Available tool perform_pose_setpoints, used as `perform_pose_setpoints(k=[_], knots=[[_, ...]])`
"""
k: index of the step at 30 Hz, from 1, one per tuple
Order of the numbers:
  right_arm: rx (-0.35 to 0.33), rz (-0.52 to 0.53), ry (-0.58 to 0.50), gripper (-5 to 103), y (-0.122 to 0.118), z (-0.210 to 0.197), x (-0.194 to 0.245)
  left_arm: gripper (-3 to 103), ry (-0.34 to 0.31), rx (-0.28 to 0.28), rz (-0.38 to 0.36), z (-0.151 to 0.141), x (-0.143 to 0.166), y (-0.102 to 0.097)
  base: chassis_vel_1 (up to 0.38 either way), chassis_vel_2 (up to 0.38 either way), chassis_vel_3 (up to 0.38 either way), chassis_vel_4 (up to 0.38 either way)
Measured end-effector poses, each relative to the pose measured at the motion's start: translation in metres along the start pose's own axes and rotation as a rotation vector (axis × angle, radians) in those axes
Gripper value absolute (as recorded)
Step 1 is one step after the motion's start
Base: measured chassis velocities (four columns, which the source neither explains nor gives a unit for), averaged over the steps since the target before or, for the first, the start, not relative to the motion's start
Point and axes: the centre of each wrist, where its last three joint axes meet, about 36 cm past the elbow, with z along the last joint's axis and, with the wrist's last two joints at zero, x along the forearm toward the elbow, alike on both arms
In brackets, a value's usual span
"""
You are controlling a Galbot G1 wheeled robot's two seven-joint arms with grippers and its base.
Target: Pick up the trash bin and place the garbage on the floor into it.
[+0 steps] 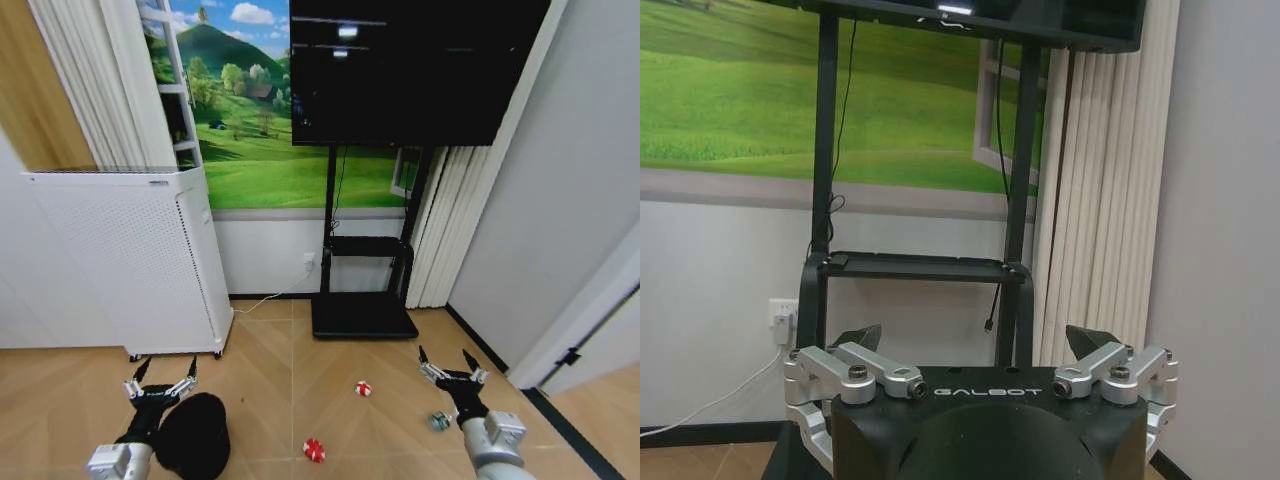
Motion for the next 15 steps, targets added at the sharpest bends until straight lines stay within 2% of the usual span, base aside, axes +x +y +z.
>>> perform_pose_setpoints(k=[6,15], knots=[[-0.006,0.002,-0.011,100,-0.0007,0.0014,0.0,100,-0.003,0.019,-0.002,-0.0002,-0.0002,0.0003,-0.216,0.192,0.185,-0.176],[-0.007,0.003,-0.009,100,-0.0001,0.0019,0.001,100,-0.033,0.042,-0.016,-0.0014,-0.001,0.0026,0.027,-0.016,-0.028,0.028]])
